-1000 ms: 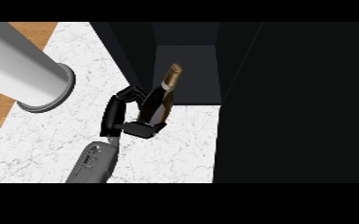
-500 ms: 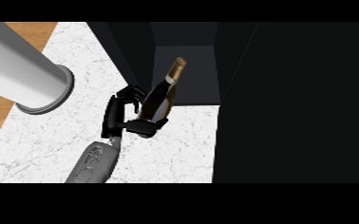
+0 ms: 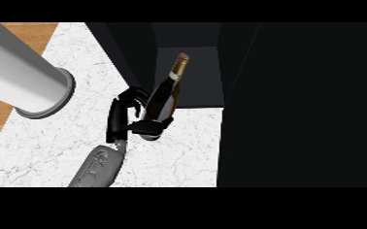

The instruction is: Pick up the wine, place it into the cabinet and close the cabinet

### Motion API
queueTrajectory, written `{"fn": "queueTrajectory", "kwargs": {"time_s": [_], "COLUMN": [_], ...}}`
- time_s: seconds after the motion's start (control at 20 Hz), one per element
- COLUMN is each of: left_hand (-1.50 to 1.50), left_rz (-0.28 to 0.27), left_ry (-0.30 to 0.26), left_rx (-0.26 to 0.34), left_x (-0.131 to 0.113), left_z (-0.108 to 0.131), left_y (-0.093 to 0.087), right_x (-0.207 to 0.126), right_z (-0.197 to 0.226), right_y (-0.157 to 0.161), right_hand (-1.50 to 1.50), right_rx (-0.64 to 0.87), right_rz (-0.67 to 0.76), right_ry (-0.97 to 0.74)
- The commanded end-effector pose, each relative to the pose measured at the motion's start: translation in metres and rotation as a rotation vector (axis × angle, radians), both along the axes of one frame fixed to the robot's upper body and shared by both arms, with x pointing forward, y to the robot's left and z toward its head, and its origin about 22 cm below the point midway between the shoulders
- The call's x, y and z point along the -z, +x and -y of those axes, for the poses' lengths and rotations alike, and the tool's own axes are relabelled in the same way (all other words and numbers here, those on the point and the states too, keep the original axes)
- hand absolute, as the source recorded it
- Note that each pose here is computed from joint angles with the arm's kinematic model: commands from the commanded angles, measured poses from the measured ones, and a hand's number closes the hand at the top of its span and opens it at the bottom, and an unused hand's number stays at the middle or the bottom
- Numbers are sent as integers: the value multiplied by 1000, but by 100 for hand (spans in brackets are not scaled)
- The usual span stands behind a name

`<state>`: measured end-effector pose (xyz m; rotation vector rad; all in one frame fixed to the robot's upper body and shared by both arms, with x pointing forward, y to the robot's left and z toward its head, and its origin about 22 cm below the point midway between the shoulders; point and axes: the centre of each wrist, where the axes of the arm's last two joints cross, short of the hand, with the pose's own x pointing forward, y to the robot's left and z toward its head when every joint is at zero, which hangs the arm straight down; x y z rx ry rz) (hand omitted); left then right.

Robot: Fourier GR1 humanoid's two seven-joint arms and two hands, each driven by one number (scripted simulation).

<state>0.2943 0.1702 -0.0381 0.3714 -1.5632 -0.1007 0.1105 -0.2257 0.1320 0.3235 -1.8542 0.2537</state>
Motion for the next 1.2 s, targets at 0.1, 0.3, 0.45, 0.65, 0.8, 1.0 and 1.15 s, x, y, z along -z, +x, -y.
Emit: {"fn": "queueTrajectory", "kwargs": {"time_s": [0.1,0.3,0.45,0.65,0.8,1.0,1.15], "left_hand": [150,150,150,150,150,150,150], "left_rz": [20,-8,-18,-51,-72,-53,-22], "left_ry": [96,128,143,165,155,115,125], "left_rx": [121,99,82,39,-15,-74,-77], "left_x": [-34,-30,-19,-5,-13,-14,-20], "left_z": [67,53,64,58,46,39,38], "left_y": [39,43,31,25,36,38,41], "right_x": [-9,-10,-4,-3,-1,-6,-3], "right_z": [1,1,1,-2,-2,-5,-1], "right_y": [-5,0,-3,-2,-2,-6,-3], "right_hand": [-150,-150,-150,-150,-150,-150,-150], "right_rx": [-44,-55,-70,-84,-87,-85,-102], "right_rz": [27,33,26,21,19,22,17], "right_ry": [59,49,50,59,66,59,34]}}
